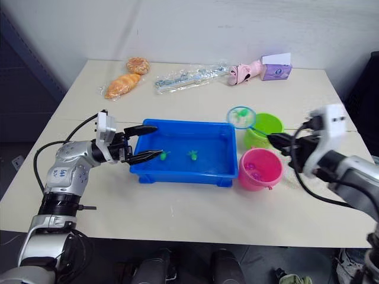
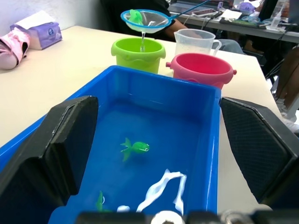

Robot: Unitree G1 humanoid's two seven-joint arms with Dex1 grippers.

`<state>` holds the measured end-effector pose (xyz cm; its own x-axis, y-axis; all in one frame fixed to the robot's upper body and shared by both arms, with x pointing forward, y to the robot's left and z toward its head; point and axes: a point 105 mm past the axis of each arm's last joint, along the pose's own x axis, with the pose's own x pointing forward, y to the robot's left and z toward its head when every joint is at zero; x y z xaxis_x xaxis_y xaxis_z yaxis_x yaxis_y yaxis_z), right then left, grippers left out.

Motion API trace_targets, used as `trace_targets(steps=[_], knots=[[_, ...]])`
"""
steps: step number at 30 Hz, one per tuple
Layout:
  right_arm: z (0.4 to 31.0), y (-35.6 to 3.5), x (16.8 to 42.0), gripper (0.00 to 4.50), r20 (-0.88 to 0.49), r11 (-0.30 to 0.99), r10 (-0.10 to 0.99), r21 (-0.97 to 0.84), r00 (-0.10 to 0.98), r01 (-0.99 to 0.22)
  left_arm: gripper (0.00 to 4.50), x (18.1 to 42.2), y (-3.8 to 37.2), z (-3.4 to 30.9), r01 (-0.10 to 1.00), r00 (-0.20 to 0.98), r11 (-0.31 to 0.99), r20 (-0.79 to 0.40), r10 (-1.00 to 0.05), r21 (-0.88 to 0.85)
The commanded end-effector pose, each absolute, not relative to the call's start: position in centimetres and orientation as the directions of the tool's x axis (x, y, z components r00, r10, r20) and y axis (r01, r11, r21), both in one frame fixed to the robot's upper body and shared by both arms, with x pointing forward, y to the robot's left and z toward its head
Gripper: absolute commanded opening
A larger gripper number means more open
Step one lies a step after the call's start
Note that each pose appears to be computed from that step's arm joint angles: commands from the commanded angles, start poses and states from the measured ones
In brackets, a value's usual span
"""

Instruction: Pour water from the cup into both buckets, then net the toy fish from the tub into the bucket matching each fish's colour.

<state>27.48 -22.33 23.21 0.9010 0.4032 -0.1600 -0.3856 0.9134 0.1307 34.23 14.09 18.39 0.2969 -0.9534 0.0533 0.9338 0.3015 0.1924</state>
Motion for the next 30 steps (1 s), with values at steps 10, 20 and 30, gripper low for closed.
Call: trace_targets(steps=[10, 20, 30], knots=[[23.7, -28.0, 29.3, 0.00, -0.212, 0.942, 0.132, -0.278, 0.968, -0.189, 4.46, 34.8, 12.4, 18.4, 0.944, 0.229, 0.238, 0.066, -0.971, 0.230], [23.5, -27.9, 30.6, 0.00, -0.156, 0.817, 0.082, -0.556, 0.984, -0.157, 4.46, 34.5, 11.8, 18.3, 0.946, 0.217, 0.230, 0.081, -0.973, 0.229], [23.0, -27.9, 31.5, 0.00, -0.103, 0.567, 0.098, -0.812, 0.990, -0.140, 4.46, 34.0, 11.0, 18.6, 0.952, 0.199, 0.215, 0.093, -0.976, 0.220]])
